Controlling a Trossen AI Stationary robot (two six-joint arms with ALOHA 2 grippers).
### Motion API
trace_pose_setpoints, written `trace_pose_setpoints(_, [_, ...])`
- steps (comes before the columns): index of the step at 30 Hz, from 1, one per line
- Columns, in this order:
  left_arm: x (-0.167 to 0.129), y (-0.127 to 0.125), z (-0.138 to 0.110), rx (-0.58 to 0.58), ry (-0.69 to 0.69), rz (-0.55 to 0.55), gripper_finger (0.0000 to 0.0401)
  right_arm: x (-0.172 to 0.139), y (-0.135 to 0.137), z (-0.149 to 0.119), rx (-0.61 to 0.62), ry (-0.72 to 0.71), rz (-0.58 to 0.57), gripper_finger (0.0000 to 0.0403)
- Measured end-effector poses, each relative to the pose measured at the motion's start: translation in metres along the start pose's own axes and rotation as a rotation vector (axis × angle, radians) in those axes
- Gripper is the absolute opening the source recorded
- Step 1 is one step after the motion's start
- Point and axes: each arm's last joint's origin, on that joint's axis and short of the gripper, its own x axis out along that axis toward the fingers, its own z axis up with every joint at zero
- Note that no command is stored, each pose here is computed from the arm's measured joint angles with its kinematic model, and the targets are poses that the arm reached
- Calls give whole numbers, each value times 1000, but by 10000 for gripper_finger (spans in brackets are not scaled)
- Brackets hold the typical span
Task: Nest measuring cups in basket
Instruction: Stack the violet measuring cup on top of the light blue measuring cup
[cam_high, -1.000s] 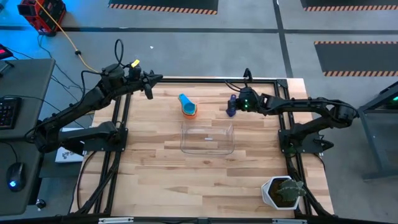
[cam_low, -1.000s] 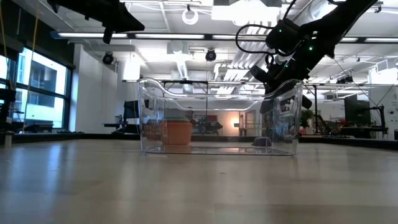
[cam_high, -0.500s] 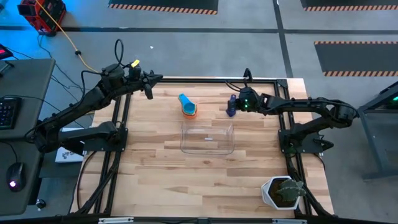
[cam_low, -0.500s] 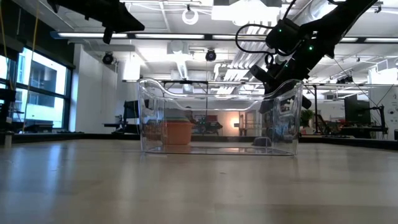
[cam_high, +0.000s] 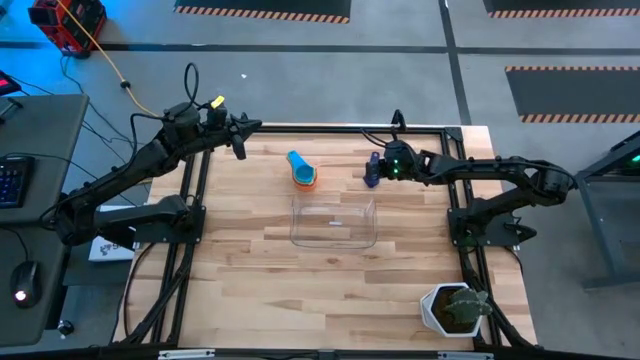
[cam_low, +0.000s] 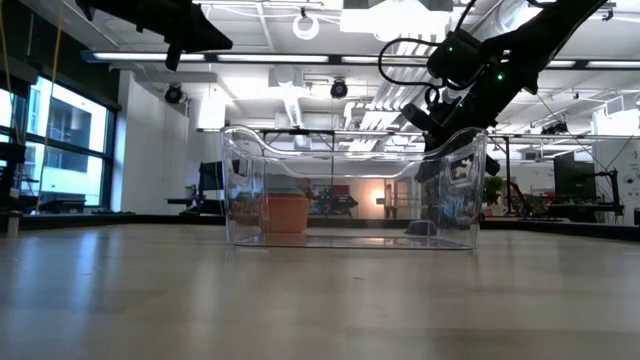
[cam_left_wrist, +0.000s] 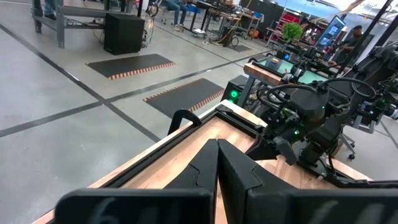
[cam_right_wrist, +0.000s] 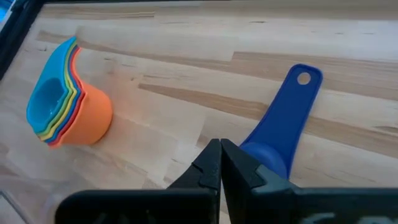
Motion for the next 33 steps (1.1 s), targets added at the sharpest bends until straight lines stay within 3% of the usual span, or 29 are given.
trace_pose_setpoints(9, [0,0,0,-1,0,0,0,0,1,-2,-53,60,50,0])
trace_pose_setpoints(16, [0,0,0,-1,0,0,0,-1,-8,-8,-72,96,-67,0])
trace_pose_setpoints(21, [0,0,0,-1,0,0,0,0,-14,-13,-67,68,-62,0])
trace_pose_setpoints(25, [0,0,0,0,0,1,0,2,-25,-20,13,-14,-4,0])
trace_pose_setpoints(33, [5,2,-2,-5,17,6,0,17,-53,-20,324,-202,46,0])
